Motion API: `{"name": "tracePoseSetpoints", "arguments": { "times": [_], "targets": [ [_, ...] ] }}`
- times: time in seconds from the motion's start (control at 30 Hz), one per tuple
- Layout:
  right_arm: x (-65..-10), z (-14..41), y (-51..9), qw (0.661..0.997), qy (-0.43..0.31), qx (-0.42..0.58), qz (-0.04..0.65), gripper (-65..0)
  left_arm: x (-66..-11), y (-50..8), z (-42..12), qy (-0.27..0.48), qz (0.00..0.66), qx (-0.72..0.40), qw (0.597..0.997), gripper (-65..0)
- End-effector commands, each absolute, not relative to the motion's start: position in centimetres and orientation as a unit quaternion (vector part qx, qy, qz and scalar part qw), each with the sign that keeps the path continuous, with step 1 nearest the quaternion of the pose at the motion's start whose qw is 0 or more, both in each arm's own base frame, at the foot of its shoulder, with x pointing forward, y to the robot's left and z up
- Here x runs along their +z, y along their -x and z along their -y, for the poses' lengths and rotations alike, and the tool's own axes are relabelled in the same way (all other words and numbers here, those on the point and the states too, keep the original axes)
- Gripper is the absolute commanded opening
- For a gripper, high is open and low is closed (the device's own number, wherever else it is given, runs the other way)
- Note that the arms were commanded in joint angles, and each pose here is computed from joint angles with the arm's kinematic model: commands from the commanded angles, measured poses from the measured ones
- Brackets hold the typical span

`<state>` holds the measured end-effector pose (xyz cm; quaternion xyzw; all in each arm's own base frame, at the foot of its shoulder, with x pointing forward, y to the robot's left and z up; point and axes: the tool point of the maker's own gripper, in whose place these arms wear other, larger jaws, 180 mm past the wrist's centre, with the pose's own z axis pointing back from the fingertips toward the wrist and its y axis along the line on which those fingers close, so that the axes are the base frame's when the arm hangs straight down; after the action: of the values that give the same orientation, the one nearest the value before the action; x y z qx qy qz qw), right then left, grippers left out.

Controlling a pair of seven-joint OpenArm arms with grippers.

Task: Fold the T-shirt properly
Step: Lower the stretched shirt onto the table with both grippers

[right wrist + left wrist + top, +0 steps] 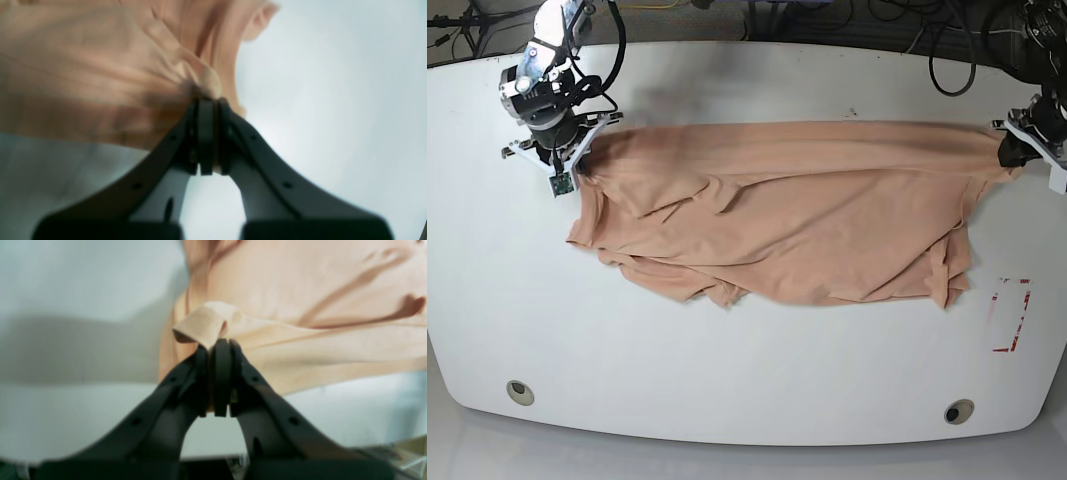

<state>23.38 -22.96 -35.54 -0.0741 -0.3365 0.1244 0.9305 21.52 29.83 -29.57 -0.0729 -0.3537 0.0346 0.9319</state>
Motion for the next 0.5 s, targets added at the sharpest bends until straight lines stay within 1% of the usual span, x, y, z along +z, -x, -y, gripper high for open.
{"name": "tracePoseSetpoints", "arguments": {
  "times": [0.0,0.2,0.47],
  "targets": [
    [-35.4,23.2,-22.7,0.929,0.078,0.126,0.34,-63.1,-29.1,-20.8,-30.6,0.058,0.355,0.03,0.933,-65.0],
    [-36.8,22.3,-20.6,0.939,0.063,0.119,0.316,-63.1,-30.3,-18.9,-30.8,0.054,0.325,0.031,0.944,-65.0],
    [-38.2,22.1,-18.1,0.95,0.055,0.118,0.285,-63.1,-31.2,-17.2,-32.6,0.008,0.288,0.026,0.957,-65.0]
  ]
}}
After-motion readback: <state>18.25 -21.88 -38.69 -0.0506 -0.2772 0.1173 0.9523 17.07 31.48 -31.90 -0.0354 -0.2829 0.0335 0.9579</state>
